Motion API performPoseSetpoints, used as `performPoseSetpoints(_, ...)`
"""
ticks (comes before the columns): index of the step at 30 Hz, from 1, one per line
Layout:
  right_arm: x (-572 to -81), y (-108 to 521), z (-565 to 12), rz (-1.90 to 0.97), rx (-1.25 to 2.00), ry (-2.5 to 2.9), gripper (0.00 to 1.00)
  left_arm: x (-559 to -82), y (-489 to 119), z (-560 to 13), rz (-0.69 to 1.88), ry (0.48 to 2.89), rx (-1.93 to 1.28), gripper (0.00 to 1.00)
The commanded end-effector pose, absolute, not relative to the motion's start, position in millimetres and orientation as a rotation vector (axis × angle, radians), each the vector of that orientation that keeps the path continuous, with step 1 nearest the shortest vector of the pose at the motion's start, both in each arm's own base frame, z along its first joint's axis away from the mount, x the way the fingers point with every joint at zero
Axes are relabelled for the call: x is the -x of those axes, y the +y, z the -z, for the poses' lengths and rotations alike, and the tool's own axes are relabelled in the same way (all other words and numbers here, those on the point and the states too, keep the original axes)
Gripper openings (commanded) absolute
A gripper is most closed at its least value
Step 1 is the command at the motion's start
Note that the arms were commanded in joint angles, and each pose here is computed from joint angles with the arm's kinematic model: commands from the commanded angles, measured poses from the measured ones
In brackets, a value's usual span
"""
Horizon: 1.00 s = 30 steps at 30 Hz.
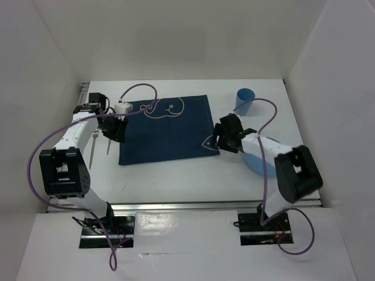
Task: Set the dinner table for one person
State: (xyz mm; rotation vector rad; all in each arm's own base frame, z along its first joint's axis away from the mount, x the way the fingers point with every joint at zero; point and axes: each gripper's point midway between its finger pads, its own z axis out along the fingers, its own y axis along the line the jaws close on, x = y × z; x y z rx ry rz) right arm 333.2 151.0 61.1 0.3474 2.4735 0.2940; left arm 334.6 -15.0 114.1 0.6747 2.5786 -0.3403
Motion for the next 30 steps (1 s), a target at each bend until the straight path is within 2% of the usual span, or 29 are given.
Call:
performPoseSetpoints(1, -351, 167, -55, -0.307, -0.329, 2.513, 0.8, -352, -3, -99, 0.243, 2.664, -0.467, 0.4)
performPoseSetpoints(2, -354, 170, -43, -0.307, -0.31, 2.536, 0.77, -360, -1, -100, 0.219, 2.646, -0.424, 0.4)
performPoseSetpoints(6, -352, 177, -24, -0.318, -0.344, 2.604, 0.46, -356, 0, -91, 0.218, 2.673, -0.396, 0.39)
performPoseSetpoints(7, -343, 175, -16, -0.318, -0.359, 2.631, 0.33, -354, 0, -90, 0.221, 2.682, -0.396, 0.39)
performPoseSetpoints(8, -342, 177, -21, -0.353, -0.38, 2.608, 0.26, -350, 0, -86, 0.224, 2.692, -0.408, 0.39)
performPoseSetpoints(9, -329, 172, -13, -0.344, -0.399, 2.626, 0.11, -346, -1, -85, 0.225, 2.695, -0.408, 0.39)
performPoseSetpoints(11, -319, 164, -21, -0.358, -0.475, 2.612, 0.0, -339, -1, -84, 0.23, 2.712, -0.419, 0.39)
performPoseSetpoints(17, -287, 130, -38, -0.308, -0.55, 2.581, 0.0, -311, 1, -82, 0.23, 2.775, -0.508, 0.39)
performPoseSetpoints(23, -285, 107, -36, -0.328, -0.589, 2.577, 0.0, -306, -9, -86, 0.309, 2.764, -0.515, 0.39)
performPoseSetpoints(26, -286, 107, -33, -0.339, -0.552, 2.59, 0.09, -304, -15, -83, 0.324, 2.781, -0.527, 0.39)
performPoseSetpoints(30, -285, 107, -35, -0.35, -0.549, 2.616, 0.15, -297, -15, -73, 0.291, 2.816, -0.552, 0.39)
